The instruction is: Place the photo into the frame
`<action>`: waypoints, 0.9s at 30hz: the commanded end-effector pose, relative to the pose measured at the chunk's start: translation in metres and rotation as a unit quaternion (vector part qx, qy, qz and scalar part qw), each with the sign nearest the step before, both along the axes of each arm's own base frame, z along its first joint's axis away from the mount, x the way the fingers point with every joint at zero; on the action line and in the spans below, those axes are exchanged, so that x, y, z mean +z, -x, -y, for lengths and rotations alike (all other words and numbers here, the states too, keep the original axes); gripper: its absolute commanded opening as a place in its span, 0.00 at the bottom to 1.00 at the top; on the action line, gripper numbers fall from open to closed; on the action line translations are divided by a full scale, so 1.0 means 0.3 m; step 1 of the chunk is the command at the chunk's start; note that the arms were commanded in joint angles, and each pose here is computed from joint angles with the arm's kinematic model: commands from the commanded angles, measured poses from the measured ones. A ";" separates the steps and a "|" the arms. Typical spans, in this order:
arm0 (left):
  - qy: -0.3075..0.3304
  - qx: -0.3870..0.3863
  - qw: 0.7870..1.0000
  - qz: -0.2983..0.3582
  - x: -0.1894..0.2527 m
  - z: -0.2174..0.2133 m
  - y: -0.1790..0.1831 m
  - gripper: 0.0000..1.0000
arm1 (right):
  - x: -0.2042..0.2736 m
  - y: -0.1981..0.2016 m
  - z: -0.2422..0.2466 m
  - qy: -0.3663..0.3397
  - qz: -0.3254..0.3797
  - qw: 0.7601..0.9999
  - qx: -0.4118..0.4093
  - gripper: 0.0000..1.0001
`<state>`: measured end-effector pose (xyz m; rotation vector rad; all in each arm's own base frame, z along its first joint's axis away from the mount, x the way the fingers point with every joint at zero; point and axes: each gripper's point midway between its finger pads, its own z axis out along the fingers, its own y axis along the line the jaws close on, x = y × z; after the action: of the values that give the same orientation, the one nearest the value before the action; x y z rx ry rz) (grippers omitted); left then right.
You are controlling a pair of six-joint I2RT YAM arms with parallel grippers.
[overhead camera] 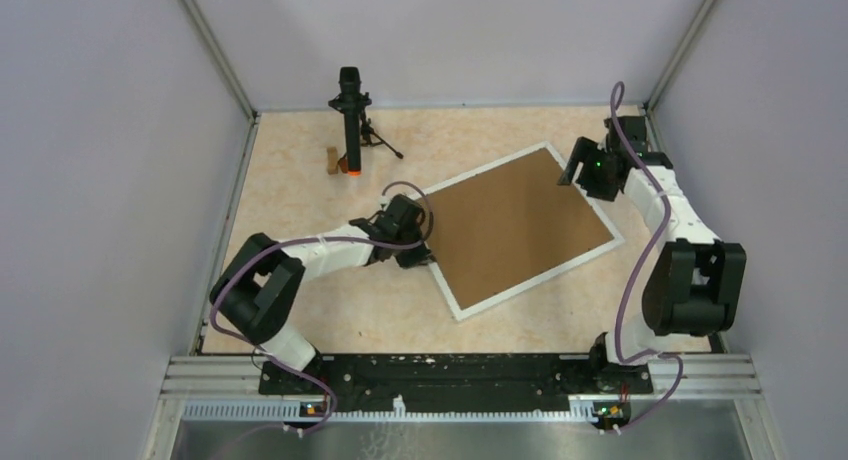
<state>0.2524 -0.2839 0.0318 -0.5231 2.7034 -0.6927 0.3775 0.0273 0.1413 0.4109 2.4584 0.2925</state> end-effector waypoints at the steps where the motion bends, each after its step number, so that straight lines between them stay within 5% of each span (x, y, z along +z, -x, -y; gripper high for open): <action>1: -0.291 -0.167 0.942 -0.019 -0.181 -0.532 0.093 0.00 | -0.051 -0.050 -0.009 -0.015 -0.026 0.999 0.014 0.72; 9: -0.320 -0.101 0.942 0.020 -0.077 -0.705 -0.055 0.03 | -0.190 -0.013 0.057 -0.092 -0.061 0.994 -0.011 0.72; 12: -0.298 -0.120 0.947 0.022 -0.044 -0.673 -0.067 0.41 | -0.255 0.042 0.021 -0.114 -0.085 0.990 -0.001 0.69; 15: -0.286 -0.111 0.952 0.014 -0.026 -0.663 -0.061 0.57 | -0.315 0.136 -0.045 -0.134 -0.117 0.984 0.023 0.63; 20: -0.274 -0.088 0.958 0.000 -0.068 -0.683 -0.069 0.53 | -0.353 0.220 0.015 -0.058 -0.149 0.987 0.016 0.43; 27: -0.222 -0.104 0.969 -0.004 -0.092 -0.621 -0.083 0.54 | -0.290 0.262 0.022 -0.005 -0.144 0.989 0.023 0.42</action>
<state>0.3064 -0.1111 0.0360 -0.1466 2.6674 -0.1916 0.3088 0.0272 0.0394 0.5038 2.7521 0.4251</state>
